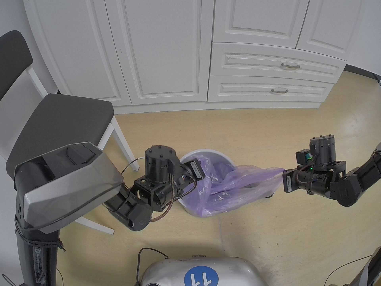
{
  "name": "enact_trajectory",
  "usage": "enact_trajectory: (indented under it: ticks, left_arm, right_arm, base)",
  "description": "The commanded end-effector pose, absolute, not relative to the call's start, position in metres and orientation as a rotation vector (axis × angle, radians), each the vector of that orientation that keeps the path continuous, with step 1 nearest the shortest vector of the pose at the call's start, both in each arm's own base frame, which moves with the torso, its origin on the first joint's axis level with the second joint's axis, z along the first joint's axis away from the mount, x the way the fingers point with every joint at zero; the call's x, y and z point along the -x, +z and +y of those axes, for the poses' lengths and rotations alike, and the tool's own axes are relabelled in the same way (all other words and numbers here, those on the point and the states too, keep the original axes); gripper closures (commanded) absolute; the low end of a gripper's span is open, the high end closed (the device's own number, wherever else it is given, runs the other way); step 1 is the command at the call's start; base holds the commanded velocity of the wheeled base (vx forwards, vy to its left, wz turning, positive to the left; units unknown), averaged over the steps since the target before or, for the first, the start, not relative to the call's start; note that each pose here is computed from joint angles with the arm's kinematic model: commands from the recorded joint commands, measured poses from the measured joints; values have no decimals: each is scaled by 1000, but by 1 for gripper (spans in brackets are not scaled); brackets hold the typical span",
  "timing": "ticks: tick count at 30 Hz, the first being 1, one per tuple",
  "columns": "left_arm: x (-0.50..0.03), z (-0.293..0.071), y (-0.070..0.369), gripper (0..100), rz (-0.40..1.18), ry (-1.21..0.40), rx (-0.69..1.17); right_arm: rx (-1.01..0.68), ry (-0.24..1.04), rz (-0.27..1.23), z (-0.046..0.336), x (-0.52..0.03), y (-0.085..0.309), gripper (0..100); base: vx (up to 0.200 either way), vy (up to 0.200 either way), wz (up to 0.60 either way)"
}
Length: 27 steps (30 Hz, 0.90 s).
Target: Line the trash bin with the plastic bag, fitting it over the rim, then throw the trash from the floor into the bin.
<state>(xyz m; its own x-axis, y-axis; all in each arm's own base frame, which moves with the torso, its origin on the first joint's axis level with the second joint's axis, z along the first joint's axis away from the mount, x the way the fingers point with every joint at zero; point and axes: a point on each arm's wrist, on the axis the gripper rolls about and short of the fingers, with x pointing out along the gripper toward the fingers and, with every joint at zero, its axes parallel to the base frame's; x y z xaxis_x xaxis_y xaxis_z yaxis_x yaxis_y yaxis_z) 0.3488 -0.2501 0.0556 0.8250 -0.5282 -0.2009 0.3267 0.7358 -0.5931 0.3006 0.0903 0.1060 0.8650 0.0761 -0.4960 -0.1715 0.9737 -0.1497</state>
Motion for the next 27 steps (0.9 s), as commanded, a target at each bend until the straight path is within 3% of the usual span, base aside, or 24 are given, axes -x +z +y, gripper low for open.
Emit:
enact_trajectory:
  ticks: [1,7,14,27]
  left_arm:
    - [-375,-262,111,100,378,-450,769]
    - [-404,-245,126,100,432,-345,889]
    - [-432,-214,90,100,464,-247,901]
    - [-427,-204,57,100,549,-182,888]
  right_arm:
    - [266,50,475,51,-288,111,100]
    - [270,49,495,51,-292,105,100]
    - [266,51,468,55,-300,96,100]
    - [200,141,454,92,-305,82,100]
  base:
    - [0,0,0]
    - [0,0,0]
    - [0,0,0]
    - [0,0,0]
